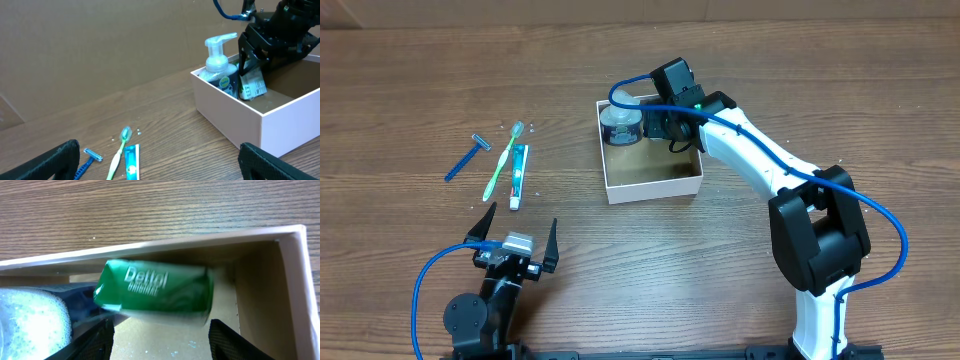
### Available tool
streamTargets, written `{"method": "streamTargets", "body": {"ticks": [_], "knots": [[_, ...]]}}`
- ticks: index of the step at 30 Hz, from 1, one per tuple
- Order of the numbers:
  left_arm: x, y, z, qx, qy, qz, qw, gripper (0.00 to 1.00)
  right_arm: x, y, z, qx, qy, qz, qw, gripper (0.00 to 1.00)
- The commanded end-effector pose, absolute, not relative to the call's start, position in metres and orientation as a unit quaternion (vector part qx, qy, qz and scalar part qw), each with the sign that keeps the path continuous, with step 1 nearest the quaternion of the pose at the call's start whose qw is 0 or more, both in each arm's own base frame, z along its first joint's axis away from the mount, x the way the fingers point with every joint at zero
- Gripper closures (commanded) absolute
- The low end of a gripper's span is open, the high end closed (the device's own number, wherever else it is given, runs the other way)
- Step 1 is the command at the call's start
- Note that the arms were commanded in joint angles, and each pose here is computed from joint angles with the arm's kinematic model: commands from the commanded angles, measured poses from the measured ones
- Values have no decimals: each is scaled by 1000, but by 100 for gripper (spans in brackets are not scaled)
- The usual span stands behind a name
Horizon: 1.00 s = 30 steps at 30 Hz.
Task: Pack container
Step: 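Lower the Dettol bar into the box beside the bottle and release, then withdraw the right gripper from the box to the right side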
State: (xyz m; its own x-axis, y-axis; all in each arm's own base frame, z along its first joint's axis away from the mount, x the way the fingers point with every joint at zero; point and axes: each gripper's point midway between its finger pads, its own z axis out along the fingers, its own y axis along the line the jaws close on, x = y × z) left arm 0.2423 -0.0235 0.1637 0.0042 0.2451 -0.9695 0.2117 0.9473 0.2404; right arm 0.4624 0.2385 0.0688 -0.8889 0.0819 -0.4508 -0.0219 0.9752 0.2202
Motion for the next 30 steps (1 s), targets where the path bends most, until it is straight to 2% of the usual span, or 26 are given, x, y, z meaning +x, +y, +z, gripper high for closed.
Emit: {"method": "streamTargets", "body": {"ticks": [1, 6, 10, 17, 19, 20, 23, 27, 30], "knots": [[242, -22, 164, 155, 706, 9, 691, 0, 464, 236, 70, 13, 964, 104, 244, 37], [242, -22, 164, 155, 706, 9, 691, 0, 466, 237, 83, 13, 963, 106, 247, 38], [242, -22, 164, 155, 706, 9, 691, 0, 464, 236, 122, 14, 954, 121, 275, 38], [242, -22, 164, 155, 706, 9, 691, 0, 431, 215, 243, 18, 923, 158, 352, 37], [242, -22, 164, 155, 706, 9, 691, 0, 417, 179, 256, 53, 926, 109, 357, 37], [242, -22, 164, 155, 706, 9, 691, 0, 411, 162, 255, 68, 931, 82, 350, 36], [242, -22, 164, 155, 706, 9, 691, 0, 378, 104, 214, 124, 962, 6, 242, 32], [242, -22, 164, 155, 706, 9, 691, 0, 356, 82, 165, 149, 975, -23, 164, 31], [242, -22, 164, 155, 706, 9, 691, 0, 351, 86, 137, 147, 978, -12, 146, 30]]}}
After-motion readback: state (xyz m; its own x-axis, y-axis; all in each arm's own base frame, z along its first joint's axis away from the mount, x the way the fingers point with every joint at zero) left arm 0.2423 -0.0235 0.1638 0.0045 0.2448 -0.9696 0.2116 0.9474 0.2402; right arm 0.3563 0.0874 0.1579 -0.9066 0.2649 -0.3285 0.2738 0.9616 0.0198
